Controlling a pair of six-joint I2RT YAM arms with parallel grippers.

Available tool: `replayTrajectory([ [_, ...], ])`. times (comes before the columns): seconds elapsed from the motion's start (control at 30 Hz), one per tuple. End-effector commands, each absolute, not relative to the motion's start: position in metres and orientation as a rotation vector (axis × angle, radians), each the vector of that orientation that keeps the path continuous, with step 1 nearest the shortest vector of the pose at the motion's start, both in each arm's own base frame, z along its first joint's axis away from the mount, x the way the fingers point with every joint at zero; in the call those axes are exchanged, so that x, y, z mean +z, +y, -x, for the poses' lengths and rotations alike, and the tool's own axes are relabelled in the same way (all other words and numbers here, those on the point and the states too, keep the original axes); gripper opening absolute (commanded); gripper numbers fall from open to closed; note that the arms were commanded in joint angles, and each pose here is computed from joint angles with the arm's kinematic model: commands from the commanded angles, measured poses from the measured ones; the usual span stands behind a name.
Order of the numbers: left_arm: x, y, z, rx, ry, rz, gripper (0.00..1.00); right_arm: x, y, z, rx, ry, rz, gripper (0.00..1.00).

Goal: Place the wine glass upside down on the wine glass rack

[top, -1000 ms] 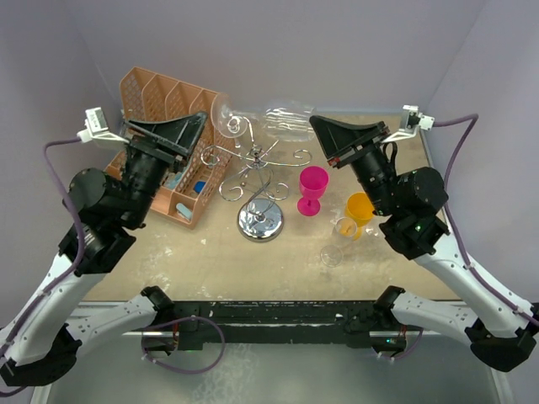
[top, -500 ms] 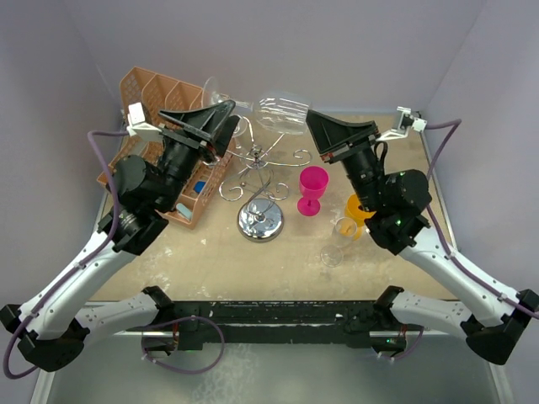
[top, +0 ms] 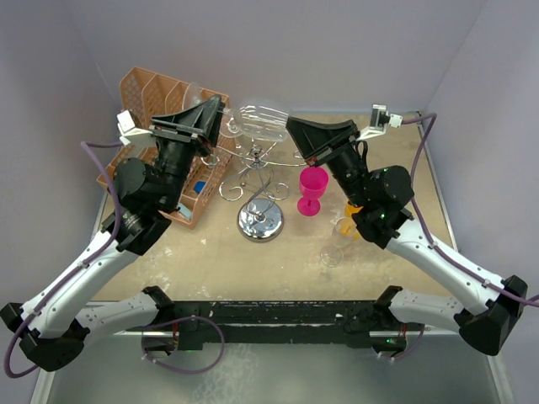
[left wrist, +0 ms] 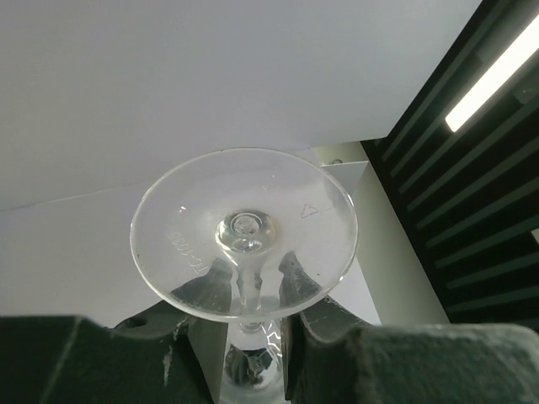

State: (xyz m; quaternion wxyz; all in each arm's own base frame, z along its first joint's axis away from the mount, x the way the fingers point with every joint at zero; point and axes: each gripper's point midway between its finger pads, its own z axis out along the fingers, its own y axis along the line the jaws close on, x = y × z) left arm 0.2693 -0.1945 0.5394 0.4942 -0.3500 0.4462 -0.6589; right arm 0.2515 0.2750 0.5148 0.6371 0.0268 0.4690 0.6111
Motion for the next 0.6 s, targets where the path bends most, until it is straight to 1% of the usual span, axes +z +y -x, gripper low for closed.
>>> replayTrajectory([
  [0.0,0.566,-0.181,-0.260,-1.647,0.948,0.830,0.24,0.546,0.274,-0.221,1.486,0.926,0.055,0.00],
  [0.13,0.565,-0.191,-0.263,-1.663,0.975,0.805,0.22,0.542,0.287,-0.217,1.503,0.926,0.131,0.00],
  [0.33,0.567,-0.196,-0.260,-1.667,0.984,0.759,0.01,0.538,0.295,-0.213,1.544,0.951,0.169,0.00],
  [0.5,0.570,-0.193,-0.258,-1.613,0.979,0.714,0.00,0.536,0.289,-0.214,1.542,0.973,0.130,0.00],
  [0.53,0.572,-0.192,-0.257,-1.599,0.977,0.703,0.00,0.535,0.288,-0.215,1.534,0.986,0.118,0.04],
  [0.57,0.573,-0.191,-0.257,-1.583,0.979,0.690,0.00,0.534,0.286,-0.216,1.526,1.001,0.103,0.10],
])
